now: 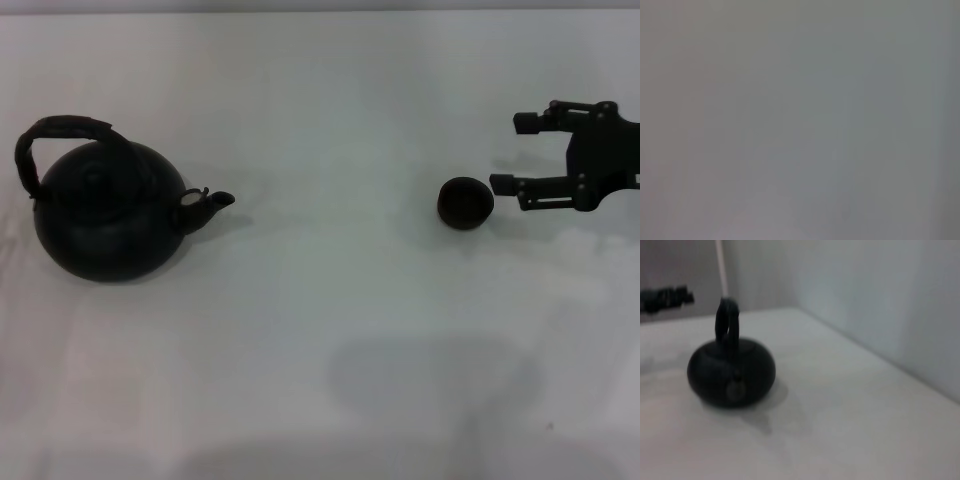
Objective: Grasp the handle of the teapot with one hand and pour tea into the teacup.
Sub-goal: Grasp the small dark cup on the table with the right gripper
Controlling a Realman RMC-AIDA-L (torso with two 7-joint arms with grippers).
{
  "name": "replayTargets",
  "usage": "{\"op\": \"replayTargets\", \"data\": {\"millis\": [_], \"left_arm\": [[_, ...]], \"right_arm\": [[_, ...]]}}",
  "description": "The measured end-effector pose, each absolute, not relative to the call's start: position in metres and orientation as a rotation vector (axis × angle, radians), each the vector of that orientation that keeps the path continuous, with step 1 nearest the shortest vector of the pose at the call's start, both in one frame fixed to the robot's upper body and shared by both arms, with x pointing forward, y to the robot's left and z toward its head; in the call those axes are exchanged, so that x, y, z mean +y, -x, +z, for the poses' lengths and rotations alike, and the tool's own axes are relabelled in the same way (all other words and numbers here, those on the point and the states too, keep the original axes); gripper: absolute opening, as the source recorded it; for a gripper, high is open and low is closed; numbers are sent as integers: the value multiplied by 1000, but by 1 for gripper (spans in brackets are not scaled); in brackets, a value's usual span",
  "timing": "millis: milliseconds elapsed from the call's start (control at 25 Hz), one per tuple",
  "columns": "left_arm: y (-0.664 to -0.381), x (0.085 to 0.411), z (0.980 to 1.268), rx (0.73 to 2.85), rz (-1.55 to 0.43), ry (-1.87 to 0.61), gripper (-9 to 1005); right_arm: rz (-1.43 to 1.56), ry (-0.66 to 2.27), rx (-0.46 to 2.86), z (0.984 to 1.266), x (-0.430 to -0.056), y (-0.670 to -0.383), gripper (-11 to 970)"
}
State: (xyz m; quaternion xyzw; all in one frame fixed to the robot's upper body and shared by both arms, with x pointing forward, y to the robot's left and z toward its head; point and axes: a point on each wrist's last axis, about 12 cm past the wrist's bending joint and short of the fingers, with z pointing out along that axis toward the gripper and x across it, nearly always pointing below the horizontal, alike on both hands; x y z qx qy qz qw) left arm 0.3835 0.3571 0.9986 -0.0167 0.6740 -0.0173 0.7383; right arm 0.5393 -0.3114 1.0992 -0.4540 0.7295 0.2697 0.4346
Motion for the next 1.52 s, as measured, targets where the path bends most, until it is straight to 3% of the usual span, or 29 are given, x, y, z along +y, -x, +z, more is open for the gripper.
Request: {"op": "replayTargets", "data": {"millis": [560,1520], "left_arm": [[-385,356,999,1478,-43,31,844],[-387,357,1000,1472,-36,37,844]], "right_arm": [[503,1360,1905,1084,-277,-561,863],[406,1497,1962,1076,-253,-574,862]]}}
